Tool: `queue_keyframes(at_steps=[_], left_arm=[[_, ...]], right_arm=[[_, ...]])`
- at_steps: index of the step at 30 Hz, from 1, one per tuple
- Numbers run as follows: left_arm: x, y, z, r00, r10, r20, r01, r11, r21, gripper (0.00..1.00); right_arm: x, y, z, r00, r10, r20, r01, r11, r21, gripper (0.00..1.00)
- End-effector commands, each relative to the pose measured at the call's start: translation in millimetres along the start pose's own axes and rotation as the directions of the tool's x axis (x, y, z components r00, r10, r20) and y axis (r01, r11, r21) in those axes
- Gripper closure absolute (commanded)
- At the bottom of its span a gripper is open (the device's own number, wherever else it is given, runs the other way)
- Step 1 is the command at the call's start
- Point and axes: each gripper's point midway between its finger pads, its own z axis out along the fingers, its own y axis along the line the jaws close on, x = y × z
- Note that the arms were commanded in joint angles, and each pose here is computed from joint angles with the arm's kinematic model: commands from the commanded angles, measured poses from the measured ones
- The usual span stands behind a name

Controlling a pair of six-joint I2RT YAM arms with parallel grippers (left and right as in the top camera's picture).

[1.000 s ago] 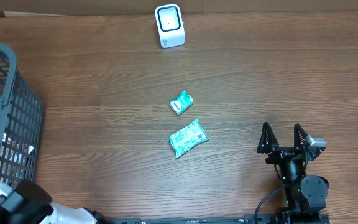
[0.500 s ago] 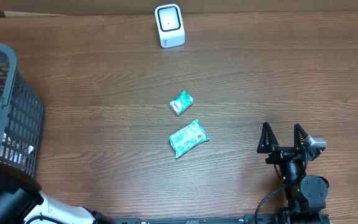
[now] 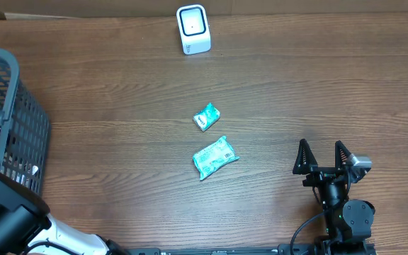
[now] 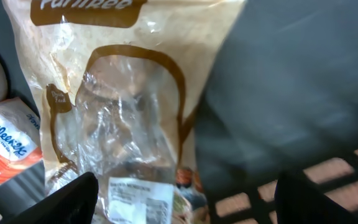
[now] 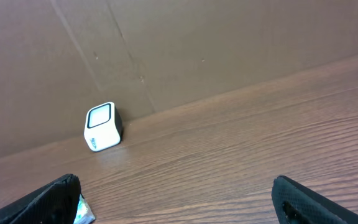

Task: Scan the item barcode
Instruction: 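Lower the left gripper onto the brown paper bag in the basket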

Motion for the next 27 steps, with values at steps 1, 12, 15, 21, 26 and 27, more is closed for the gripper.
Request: queue_keyframes(at_steps=[1, 12, 15, 21, 26, 27], left_arm=[[5.3, 10.2, 25.6, 0.999, -0.003, -0.055, -0.001, 0.997, -0.079, 0.26], [19.2, 17.6, 67.3, 0.985, 0.004, -0.174, -0.031, 0.988, -0.152, 0.29], [22.1, 18.1, 71.4, 0.981, 0.003, -0.192, -0.034, 0.987, -0.156, 0.34], [23.9, 18.5, 71.1, 0.980, 0.005, -0.200, -0.037, 0.987, -0.157, 0.77], [25.6, 18.6, 69.6, 0.978, 0.005, -0.208, -0.038, 0.987, -0.156, 0.96], [25.4, 18.6, 68.6, 0.978, 0.005, -0.209, -0.038, 0.987, -0.156, 0.96]], right_arm=[[1.0, -0.6, 0.1, 1.000, -0.004, 0.007, 0.004, 1.000, 0.003, 0.00], [1.0, -0.6, 0.1, 1.000, -0.004, 0.007, 0.004, 1.000, 0.003, 0.00], [1.0, -0.6, 0.1, 1.000, -0.004, 0.007, 0.004, 1.000, 0.003, 0.00], [1.0, -0.6, 0.1, 1.000, -0.004, 0.007, 0.004, 1.000, 0.003, 0.00], [1.0, -0.6, 0.1, 1.000, -0.004, 0.007, 0.004, 1.000, 0.003, 0.00], [1.0, -0.6, 0.1, 1.000, -0.004, 0.007, 0.004, 1.000, 0.003, 0.00]])
